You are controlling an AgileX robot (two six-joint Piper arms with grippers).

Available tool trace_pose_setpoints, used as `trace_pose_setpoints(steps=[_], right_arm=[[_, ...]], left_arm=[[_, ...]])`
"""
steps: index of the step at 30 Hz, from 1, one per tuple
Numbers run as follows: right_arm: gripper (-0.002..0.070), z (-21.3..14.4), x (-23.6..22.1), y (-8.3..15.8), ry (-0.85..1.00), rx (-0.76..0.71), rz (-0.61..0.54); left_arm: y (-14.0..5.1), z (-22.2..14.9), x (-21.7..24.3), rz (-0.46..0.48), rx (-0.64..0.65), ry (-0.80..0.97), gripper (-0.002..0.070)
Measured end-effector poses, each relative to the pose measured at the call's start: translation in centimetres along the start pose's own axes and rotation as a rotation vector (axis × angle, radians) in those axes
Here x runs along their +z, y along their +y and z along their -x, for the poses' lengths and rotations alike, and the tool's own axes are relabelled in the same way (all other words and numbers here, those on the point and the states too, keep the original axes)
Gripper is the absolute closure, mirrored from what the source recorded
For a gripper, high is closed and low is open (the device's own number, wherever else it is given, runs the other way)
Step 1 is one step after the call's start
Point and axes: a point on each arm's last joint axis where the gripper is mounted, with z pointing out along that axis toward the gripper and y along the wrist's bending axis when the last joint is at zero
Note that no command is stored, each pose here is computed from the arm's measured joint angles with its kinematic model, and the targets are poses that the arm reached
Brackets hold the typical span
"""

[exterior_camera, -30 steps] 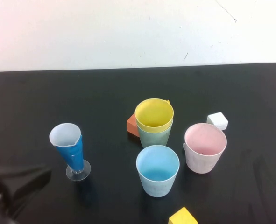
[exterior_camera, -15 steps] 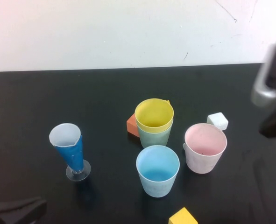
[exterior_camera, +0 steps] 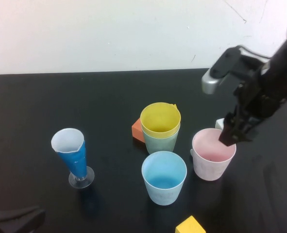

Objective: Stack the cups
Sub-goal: Pick up the pink cup

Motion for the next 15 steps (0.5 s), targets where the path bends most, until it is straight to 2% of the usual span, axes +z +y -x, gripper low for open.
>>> trace_pose_setpoints(steps=[3,6,10,11,15], right_arm=[[0.0192,0.3,2.3,-0.7,0.039,0.014,0.026],[0.0295,0.2,4.7,-1.0,0.092,0.028,0.068],[0.0556,-0.1,6.1,-1.3,0.166,0.016,0.111],[0.0598,0.0,6.0,-1.3,0.179,0.008,0.111],[0.0654,0.4,4.0,-1.8,0.202,-0.029,0.069]], left_arm=[[0.0,0.0,0.0,0.002,0.003,0.0,0.0673],[0.0,0.0,0.0,0.003,0.005,0.005,0.0673],[0.0,-0.1,0.0,0.002,0.005,0.013,0.0673],[0.0,-0.1,0.0,0.001,0.005,0.016,0.0673],[0.0,-0.2,0.0,0.001,0.005,0.017,0.0673]])
